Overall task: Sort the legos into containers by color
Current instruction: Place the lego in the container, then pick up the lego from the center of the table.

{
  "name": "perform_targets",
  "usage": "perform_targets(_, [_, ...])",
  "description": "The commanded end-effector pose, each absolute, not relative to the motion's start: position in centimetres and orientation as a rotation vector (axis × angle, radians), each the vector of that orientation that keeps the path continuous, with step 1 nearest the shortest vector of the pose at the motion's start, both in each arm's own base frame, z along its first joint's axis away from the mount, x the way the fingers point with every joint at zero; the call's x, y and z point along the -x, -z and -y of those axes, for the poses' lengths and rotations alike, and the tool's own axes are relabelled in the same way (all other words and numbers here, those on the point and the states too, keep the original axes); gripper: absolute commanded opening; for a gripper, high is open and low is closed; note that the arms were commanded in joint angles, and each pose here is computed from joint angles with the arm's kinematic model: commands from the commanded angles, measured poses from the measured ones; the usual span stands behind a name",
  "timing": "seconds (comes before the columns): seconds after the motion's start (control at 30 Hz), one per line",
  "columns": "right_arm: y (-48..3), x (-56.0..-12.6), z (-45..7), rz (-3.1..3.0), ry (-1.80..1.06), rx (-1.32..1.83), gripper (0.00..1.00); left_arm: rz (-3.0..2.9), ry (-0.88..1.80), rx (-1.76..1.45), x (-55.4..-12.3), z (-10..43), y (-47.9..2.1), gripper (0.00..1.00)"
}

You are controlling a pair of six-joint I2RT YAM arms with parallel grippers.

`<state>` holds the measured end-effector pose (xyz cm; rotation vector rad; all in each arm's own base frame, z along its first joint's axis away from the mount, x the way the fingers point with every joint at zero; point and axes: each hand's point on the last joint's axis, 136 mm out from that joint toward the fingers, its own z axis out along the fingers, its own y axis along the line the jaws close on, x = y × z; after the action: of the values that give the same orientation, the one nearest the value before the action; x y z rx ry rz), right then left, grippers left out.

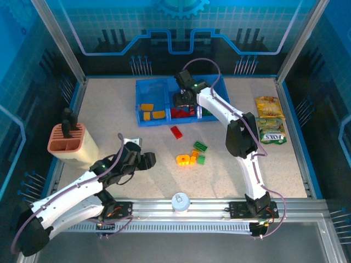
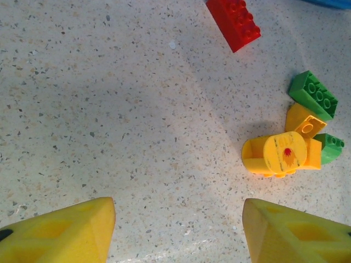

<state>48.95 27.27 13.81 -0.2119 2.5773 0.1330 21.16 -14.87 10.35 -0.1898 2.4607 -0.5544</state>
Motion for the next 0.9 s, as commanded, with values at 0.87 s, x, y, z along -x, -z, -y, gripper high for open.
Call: perform_targets(0.87, [-17.2, -31.9, -15.9, -2.426, -0.257, 0.014, 0.79, -2.722, 0.195, 0.081, -35.3, 25.1, -7.7, 0.68])
